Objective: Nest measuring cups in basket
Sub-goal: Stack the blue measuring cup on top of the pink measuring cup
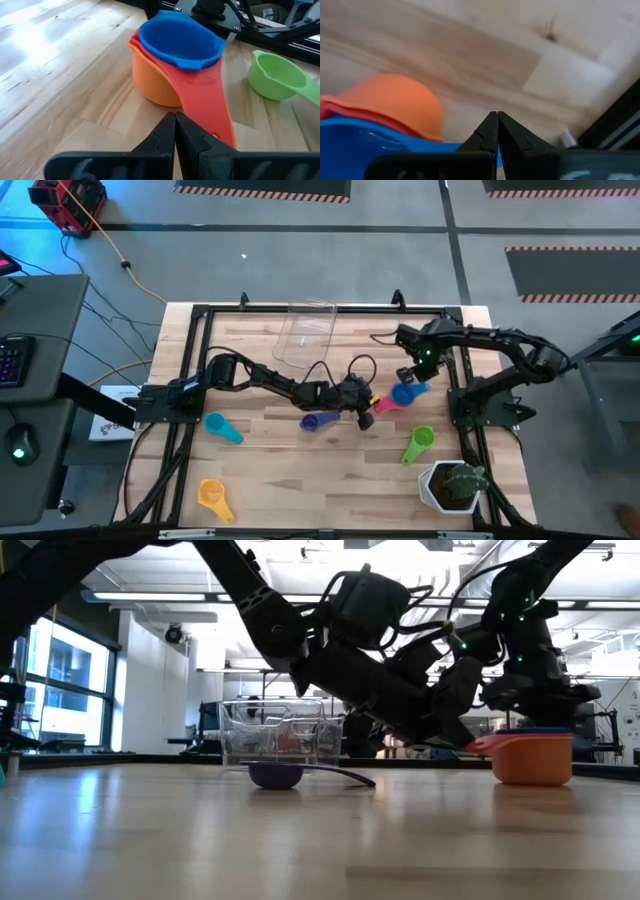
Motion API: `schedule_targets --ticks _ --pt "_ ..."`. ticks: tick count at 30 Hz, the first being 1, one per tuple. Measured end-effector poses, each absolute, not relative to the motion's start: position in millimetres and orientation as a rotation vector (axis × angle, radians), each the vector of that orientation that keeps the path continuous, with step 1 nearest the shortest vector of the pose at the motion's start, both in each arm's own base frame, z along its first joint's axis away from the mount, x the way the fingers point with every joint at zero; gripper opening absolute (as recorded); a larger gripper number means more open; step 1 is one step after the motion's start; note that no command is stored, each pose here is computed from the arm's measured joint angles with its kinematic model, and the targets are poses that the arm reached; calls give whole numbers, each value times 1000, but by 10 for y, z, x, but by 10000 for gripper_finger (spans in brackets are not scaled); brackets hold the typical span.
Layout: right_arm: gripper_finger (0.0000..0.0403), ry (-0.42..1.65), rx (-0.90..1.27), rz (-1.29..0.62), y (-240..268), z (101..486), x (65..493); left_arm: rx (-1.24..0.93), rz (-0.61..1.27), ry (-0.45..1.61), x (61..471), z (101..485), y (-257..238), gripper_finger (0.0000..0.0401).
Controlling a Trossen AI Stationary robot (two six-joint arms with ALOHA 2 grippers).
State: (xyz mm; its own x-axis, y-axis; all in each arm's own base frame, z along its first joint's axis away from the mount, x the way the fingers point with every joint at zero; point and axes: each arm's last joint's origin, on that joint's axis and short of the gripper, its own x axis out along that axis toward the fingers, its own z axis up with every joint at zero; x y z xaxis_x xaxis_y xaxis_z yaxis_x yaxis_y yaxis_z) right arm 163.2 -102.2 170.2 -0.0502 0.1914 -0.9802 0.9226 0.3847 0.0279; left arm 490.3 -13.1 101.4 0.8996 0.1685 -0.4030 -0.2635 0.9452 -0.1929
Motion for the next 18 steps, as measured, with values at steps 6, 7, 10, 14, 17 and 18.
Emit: schedule_targets --ticks 6,7,10,14,17,18 --pt "0 1540 1022 -785 -882 1702 1706 -246 221 393 4903 1015 -152 0" --pt "0 1537 1023 -773 -862 1710 1715 -246 220 393 4902 1015 -158 0" --pt "0 1518 1028 -754 -797 1760 1721 -244 217 394 4902 1015 -171 0" --pt "0 1446 1009 -791 -738 1895 1659 -222 220 411 4896 1003 -139 0" --pt "0 1354 1011 -828 -719 2023 1579 -225 237 456 4861 1098 15 1" --pt "0 1323 1016 -832 -710 2066 1550 -240 248 456 4853 1166 82 2"
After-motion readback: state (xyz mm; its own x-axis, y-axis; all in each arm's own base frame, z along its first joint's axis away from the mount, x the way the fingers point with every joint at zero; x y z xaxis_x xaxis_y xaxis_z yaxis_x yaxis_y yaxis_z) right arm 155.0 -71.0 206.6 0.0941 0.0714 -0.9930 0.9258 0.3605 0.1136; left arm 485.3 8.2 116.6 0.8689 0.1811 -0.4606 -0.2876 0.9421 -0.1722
